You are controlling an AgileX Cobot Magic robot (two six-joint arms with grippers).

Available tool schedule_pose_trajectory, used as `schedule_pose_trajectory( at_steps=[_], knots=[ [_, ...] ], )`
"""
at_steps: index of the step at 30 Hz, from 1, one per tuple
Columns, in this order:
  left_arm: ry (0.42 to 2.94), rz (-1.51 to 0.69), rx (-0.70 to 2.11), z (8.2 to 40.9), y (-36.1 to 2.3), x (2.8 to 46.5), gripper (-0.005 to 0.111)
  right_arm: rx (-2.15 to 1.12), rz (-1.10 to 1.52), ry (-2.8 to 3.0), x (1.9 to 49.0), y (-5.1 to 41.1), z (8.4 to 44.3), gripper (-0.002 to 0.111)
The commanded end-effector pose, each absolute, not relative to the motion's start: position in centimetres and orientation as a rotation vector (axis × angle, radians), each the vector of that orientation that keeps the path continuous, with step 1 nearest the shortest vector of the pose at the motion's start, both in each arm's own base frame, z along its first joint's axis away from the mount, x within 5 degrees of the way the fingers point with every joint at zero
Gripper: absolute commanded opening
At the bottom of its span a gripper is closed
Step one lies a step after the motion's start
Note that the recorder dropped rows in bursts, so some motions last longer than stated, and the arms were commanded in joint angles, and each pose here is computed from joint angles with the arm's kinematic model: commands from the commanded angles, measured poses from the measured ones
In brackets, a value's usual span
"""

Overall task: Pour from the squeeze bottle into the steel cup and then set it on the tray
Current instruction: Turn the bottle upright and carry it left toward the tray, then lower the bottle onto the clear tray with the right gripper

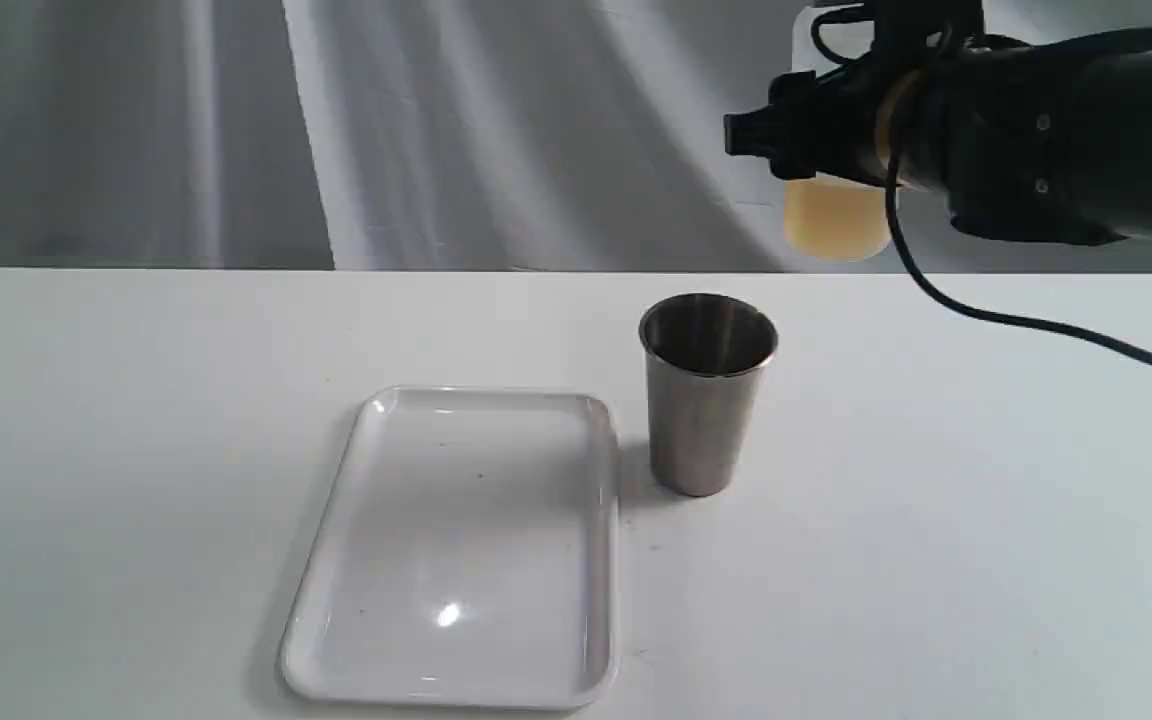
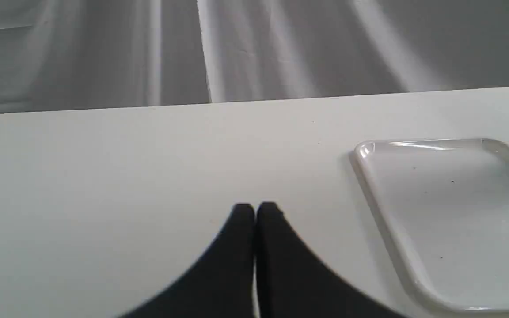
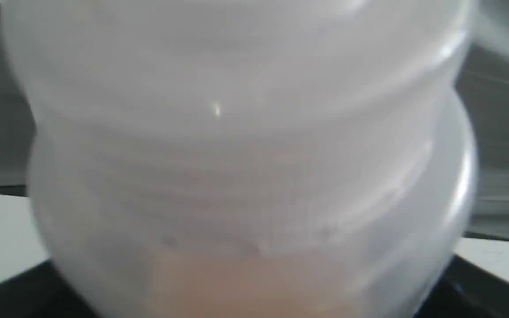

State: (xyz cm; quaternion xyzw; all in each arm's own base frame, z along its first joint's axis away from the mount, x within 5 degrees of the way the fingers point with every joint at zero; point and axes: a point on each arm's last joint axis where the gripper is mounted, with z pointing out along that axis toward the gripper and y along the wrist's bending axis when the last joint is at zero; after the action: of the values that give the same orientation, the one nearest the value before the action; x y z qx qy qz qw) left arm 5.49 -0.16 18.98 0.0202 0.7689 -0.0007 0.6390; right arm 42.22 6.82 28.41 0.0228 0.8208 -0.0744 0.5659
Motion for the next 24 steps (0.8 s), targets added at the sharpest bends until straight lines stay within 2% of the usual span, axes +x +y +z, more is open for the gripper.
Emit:
schedule_pose_trajectory(
  at_steps=[1, 9, 15, 19, 24],
  knots=[
    [1.749, -0.005, 0.039, 18.9, -0.2, 5.5, 0.000, -0.004, -0.121, 1.918, 41.5, 8.0, 30.0, 0.001],
    [1.749, -0.004, 0.041, 18.9, -0.2, 5.5, 0.000, -0.407, 0.253, 1.756, 41.1, 12.7, 30.9, 0.000],
    [1.749, -0.005, 0.039, 18.9, -0.2, 5.5, 0.000, -0.475, 0.302, 1.655, 40.5, 14.8, 31.5, 0.000],
    [1.749, -0.005, 0.039, 18.9, -0.2, 5.5, 0.000, -0.520, 0.323, 1.648, 40.4, 16.4, 30.6, 0.000],
    [1.749, -0.005, 0.039, 18.9, -0.2, 5.5, 0.000, -0.549, 0.365, 1.706, 41.1, 18.3, 27.2, 0.000]
  ],
)
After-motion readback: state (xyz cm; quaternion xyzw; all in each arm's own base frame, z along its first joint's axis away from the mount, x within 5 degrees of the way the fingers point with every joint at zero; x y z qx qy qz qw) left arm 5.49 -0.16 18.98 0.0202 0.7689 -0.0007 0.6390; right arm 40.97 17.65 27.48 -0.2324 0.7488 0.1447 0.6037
